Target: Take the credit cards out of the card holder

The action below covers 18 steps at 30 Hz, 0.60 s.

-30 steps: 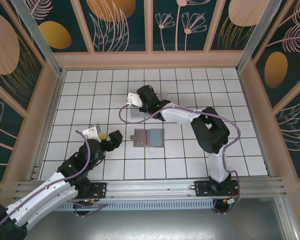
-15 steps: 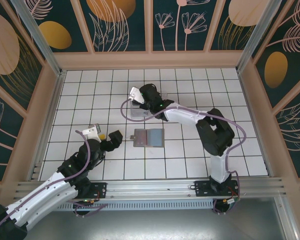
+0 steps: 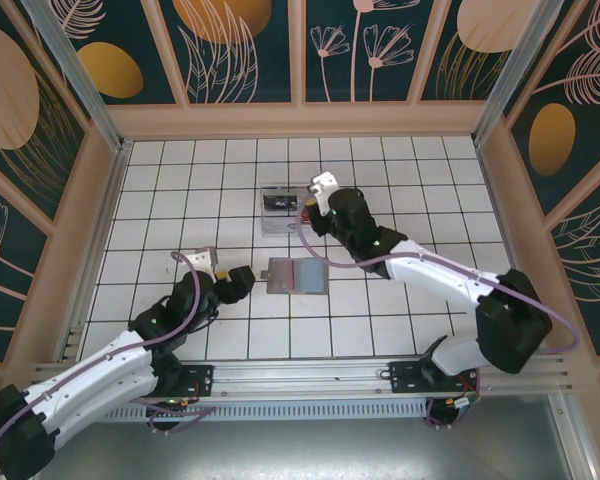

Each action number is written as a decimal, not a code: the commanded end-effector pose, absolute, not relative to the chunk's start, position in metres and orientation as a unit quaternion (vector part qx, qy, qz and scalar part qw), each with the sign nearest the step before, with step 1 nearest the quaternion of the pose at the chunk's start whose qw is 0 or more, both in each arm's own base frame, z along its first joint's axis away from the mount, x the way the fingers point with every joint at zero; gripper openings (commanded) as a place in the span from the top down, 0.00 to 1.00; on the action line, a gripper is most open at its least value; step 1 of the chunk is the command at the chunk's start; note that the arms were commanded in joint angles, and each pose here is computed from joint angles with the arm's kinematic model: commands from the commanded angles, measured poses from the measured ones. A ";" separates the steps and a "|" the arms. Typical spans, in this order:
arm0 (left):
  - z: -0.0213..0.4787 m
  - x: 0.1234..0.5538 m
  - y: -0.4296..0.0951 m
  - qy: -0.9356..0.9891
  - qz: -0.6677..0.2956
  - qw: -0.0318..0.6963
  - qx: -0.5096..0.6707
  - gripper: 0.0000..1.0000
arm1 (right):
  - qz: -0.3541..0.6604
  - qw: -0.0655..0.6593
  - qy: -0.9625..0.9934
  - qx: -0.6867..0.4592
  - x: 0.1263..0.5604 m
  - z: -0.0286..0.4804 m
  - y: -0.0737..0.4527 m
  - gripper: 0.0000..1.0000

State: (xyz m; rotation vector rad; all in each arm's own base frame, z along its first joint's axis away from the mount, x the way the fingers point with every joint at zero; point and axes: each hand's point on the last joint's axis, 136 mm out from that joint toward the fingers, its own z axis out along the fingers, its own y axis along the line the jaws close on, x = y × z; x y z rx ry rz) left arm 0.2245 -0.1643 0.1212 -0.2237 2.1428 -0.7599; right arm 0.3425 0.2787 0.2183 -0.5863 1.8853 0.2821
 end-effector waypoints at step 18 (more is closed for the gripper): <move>0.113 0.245 -0.233 0.869 -0.362 0.329 -0.075 0.44 | 0.340 0.335 0.878 -0.040 0.268 0.085 0.243 1.00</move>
